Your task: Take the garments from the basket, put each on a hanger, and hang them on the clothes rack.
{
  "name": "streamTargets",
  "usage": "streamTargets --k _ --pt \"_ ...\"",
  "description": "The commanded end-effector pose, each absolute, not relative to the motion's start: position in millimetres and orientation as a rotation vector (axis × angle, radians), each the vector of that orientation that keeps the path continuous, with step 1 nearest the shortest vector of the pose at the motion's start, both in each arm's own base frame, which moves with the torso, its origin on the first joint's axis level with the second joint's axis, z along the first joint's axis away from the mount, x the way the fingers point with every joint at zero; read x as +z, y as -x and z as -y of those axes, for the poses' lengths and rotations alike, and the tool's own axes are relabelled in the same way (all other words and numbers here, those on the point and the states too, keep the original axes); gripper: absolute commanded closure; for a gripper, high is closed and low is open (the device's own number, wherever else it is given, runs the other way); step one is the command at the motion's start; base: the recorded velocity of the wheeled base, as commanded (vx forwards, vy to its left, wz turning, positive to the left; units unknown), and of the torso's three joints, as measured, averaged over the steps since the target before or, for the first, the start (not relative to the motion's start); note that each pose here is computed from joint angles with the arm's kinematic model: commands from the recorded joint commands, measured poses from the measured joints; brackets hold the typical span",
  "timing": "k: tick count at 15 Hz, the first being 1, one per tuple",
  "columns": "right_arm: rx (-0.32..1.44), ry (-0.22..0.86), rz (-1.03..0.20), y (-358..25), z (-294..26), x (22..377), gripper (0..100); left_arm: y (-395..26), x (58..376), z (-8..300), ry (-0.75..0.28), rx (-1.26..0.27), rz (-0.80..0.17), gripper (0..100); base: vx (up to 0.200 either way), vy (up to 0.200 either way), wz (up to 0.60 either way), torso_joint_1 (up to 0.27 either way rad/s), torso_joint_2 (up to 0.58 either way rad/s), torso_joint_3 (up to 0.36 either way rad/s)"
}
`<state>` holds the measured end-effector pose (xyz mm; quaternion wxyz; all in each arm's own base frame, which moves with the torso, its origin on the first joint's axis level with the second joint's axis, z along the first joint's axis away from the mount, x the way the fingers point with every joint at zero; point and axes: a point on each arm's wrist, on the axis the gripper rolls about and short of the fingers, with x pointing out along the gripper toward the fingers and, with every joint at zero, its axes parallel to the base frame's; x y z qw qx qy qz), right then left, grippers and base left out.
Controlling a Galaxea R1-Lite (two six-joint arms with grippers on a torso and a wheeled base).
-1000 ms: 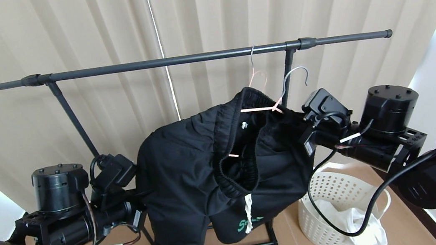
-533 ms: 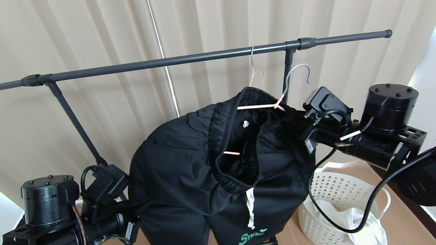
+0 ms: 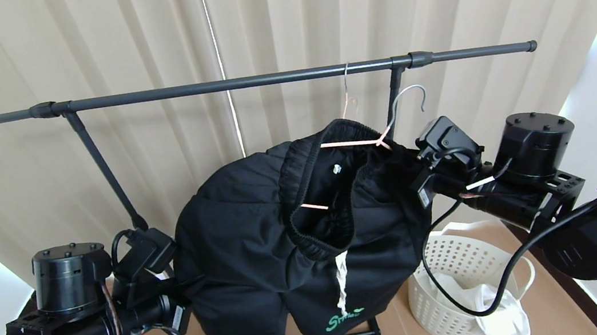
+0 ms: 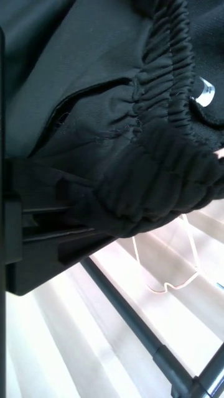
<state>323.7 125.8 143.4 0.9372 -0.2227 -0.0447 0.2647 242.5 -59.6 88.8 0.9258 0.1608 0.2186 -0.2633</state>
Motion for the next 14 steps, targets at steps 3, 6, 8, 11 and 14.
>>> streamTargets --k 3,6,8,11,14 --pt "0.536 0.455 0.094 -324.3 -124.4 144.3 100 -245.1 74.8 60.1 -0.329 -0.544 -0.506 100 0.0 0.0 0.0 0.0 0.0 0.0" --pt "0.532 0.454 0.098 -324.8 -123.4 145.6 100 -245.3 71.1 60.2 -0.328 -0.546 -0.522 100 0.0 0.0 0.0 0.0 0.0 0.0" --pt "0.533 0.455 0.094 -325.4 -123.7 144.0 100 -245.0 72.4 60.5 -0.329 -0.547 -0.516 100 0.0 0.0 0.0 0.0 0.0 0.0" --pt "0.534 0.455 0.088 -325.4 -123.7 142.7 100 -240.1 81.5 59.9 -0.327 -0.547 -0.477 0 0.0 0.0 0.0 0.0 0.0 0.0" --pt "0.531 0.458 0.074 -327.3 -124.2 138.7 100 -217.5 101.8 55.3 -0.337 -0.546 -0.387 0 0.0 0.0 0.0 0.0 0.0 0.0"
